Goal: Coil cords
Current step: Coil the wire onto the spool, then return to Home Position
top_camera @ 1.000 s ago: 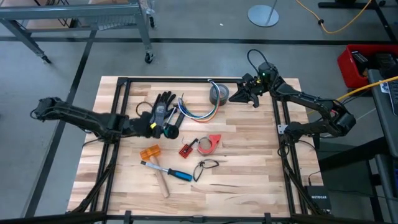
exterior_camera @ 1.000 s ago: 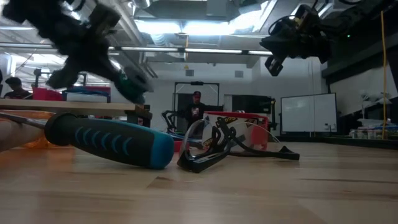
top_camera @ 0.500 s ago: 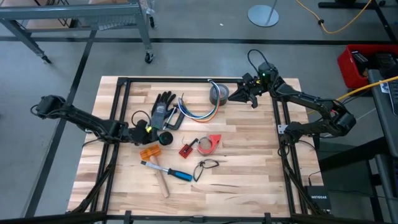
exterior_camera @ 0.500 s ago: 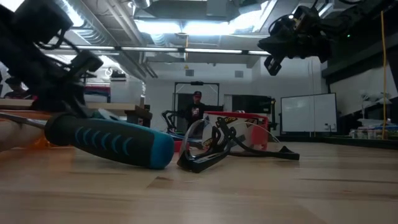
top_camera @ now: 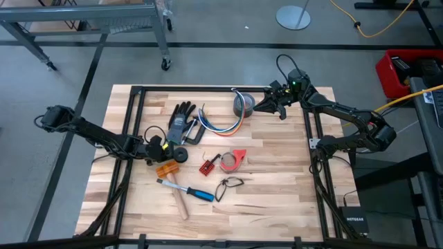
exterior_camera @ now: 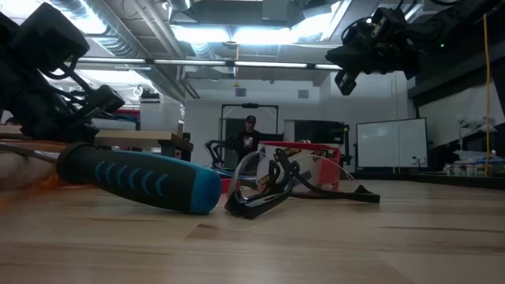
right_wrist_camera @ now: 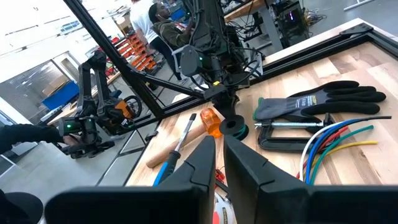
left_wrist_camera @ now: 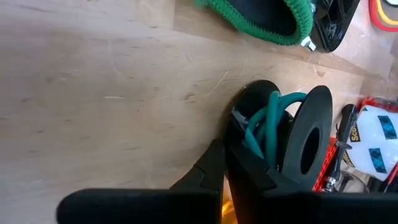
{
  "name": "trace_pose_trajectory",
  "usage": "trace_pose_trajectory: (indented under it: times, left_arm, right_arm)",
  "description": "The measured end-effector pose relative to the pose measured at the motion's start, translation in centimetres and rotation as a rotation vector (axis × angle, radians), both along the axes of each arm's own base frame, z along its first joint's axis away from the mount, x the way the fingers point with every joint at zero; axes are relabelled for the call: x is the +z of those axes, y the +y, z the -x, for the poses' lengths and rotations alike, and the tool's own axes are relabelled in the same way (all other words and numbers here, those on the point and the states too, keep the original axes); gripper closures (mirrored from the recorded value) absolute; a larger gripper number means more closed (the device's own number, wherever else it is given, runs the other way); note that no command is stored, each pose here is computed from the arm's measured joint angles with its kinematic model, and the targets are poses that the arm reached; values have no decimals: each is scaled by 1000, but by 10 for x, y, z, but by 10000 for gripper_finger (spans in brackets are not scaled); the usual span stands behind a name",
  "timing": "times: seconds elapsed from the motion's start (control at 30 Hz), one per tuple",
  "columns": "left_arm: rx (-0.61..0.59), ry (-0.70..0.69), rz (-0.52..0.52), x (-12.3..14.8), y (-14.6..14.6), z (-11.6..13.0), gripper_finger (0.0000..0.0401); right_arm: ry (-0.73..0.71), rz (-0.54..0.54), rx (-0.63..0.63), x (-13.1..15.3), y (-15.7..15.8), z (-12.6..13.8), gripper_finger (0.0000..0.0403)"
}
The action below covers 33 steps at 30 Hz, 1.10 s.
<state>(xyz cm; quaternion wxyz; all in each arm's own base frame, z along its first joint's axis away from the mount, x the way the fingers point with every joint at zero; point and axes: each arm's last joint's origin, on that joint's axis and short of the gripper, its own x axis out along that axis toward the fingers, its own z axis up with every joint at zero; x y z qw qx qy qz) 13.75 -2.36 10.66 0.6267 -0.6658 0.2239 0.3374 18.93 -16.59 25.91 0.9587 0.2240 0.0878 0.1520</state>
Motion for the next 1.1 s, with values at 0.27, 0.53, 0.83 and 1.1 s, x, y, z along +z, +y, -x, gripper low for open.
trace_pose_trajectory:
  times: [0.27,0.53,0.83,1.1]
  left_arm:
    - [-37,47,3,-2,0,2,323]
    - [-50,69,25,-2,-1,5,303]
    - [-208,6,4,8,-2,11,327]
    - [-245,-148,-151,27,2,17,328]
  right_arm:
    - [0,-1,1,0,0,0,365]
    - [-2,-2,10,0,0,0,365]
    - [-16,6,9,6,4,3,365]
    - [-112,100,-23,41,25,23,365]
